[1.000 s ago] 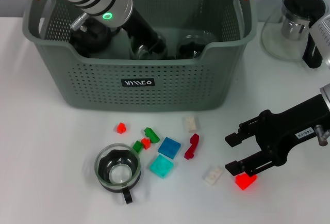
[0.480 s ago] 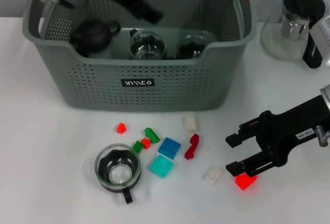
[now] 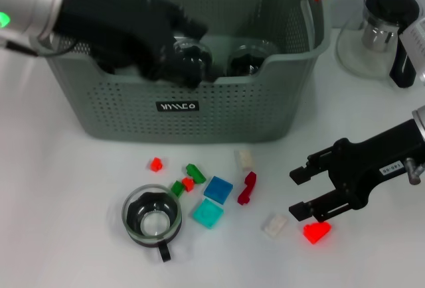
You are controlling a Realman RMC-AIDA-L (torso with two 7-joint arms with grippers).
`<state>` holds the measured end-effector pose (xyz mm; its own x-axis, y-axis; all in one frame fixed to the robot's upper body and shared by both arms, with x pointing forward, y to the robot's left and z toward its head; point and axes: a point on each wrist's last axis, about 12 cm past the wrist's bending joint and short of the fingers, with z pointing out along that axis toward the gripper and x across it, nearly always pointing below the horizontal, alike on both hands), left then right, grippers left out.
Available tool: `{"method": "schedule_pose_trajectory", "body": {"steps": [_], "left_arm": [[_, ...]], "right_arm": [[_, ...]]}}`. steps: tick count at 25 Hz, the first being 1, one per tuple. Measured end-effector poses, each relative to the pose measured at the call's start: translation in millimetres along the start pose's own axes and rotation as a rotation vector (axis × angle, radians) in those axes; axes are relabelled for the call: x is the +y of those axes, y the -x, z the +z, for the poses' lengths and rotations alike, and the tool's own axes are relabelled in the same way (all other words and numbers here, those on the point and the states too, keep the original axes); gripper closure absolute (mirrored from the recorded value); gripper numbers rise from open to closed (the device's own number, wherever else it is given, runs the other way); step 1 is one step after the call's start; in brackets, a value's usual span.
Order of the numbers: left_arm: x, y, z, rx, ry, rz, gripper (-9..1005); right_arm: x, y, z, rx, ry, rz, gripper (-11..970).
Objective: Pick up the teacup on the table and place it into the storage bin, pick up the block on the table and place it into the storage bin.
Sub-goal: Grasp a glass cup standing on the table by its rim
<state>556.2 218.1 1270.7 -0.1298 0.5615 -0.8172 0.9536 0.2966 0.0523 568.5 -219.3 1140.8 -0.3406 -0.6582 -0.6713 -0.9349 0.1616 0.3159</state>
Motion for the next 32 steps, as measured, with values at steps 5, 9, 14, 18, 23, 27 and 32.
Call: {"method": "schedule_pose_trajectory", "body": {"steps": [5, 9, 14, 18, 23, 27, 32], "left_arm": [[-23.5, -19.6, -11.2, 0.055, -0.087, 0.105, 315], [-35.6, -39.9, -17.9, 0.089, -0.107, 0.159, 316], [-41.7, -67.2, -18.1, 0.152, -0.112, 0.194, 316], [-46.7, -84.7, -10.6, 0.235, -0.119, 0.246, 317], [-49.8, -96.6, 7.2, 0.339, -0.141, 0.307, 317], [-49.6, -103.2, 21.9, 0.415, -0.144, 0.361, 318], [-51.8, -103.5, 33.0, 0.444, -0.168, 0.443, 318]], "right_arm": [[-0.9, 1.1, 1.0, -0.013, -0.008, 0.006, 211], [-2.5, 2.6, 2.6, -0.033, -0.016, 0.02, 211], [-2.7, 4.5, 9.3, -0.043, -0.005, 0.037, 211], [-3.0, 8.9, 14.3, -0.049, -0.008, 0.031, 211], [-2.9, 13.2, 18.3, -0.062, -0.008, 0.031, 210], [-3.8, 15.2, 20.5, -0.068, -0.018, 0.039, 210], [-4.8, 17.6, 21.1, -0.071, -0.023, 0.059, 210]]}}
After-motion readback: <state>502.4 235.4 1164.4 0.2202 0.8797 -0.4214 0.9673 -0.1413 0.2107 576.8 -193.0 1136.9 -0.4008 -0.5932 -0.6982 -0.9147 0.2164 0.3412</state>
